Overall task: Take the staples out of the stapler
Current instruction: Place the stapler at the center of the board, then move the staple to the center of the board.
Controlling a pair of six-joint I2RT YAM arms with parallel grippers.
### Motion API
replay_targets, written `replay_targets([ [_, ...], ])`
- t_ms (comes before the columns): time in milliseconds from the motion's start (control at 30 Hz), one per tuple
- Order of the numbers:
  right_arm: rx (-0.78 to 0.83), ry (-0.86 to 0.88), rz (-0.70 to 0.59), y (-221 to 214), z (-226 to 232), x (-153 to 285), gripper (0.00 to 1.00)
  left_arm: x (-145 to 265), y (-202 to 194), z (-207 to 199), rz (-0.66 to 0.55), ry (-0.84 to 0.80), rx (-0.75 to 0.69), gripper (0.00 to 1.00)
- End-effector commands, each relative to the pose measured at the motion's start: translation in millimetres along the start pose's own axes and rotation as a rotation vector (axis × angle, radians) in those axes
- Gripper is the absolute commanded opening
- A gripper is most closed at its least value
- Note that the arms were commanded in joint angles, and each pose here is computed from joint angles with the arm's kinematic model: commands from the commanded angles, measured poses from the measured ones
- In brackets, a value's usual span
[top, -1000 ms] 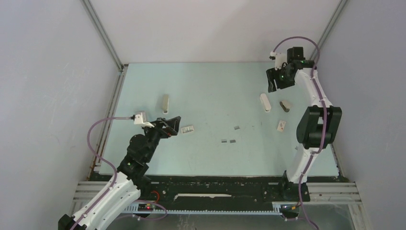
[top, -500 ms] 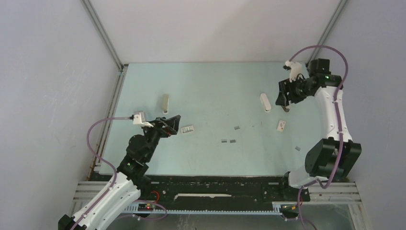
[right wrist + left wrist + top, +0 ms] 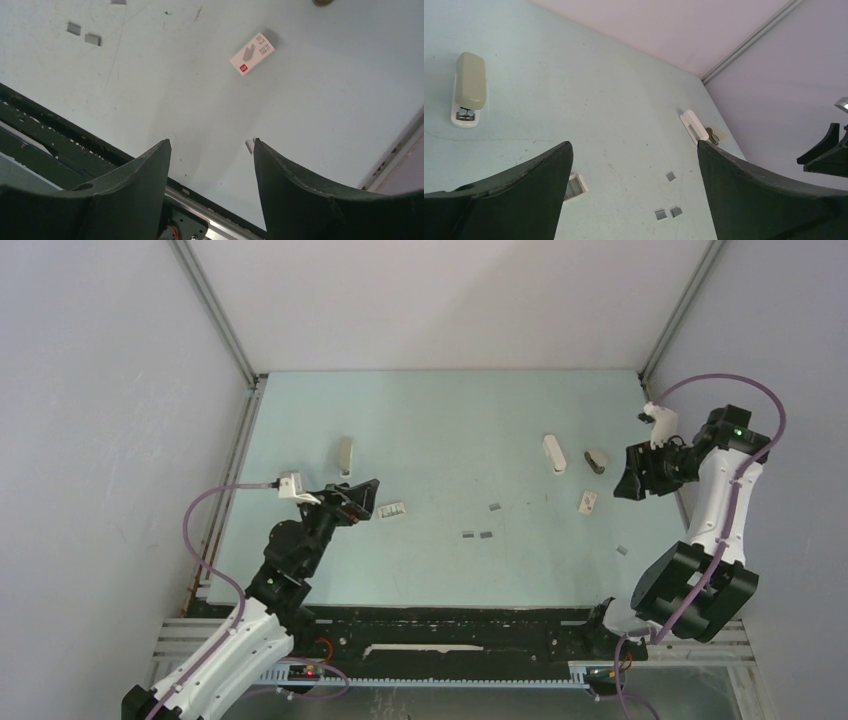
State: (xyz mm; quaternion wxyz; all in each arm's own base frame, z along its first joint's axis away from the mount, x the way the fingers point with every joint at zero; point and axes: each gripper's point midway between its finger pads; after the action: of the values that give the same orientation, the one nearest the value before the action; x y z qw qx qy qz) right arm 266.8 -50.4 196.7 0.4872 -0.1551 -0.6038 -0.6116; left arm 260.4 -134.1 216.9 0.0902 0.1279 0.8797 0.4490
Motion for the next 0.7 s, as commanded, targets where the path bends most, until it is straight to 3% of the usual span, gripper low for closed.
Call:
replay_targets([
  [0, 0.025, 0.023, 0.009, -16, -3, 11, 0.7, -1, 5, -4, -0.028, -0.022, 0.026, 1.0],
  [367, 0.051, -0.005, 0.072, -41, -21, 13, 0.7, -2, 2, -5, -0.018, -0.025, 0.045, 1.0],
  [667, 0.197, -0.118, 0.234, -74, -54, 4, 0.7, -9, 2, -9, 0.002, -0.02, 0.052, 1.0],
])
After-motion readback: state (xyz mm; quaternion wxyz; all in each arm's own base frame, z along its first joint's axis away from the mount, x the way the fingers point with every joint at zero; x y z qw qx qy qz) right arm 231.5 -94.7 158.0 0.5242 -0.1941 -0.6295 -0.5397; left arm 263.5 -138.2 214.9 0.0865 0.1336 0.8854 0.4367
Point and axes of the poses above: each gripper's point midway between its finger pads, its own x axis back along the fingers, its own z axis along the line the jaws close on, y = z × x, and after that the axes turned 1 degree about -x, right-handed
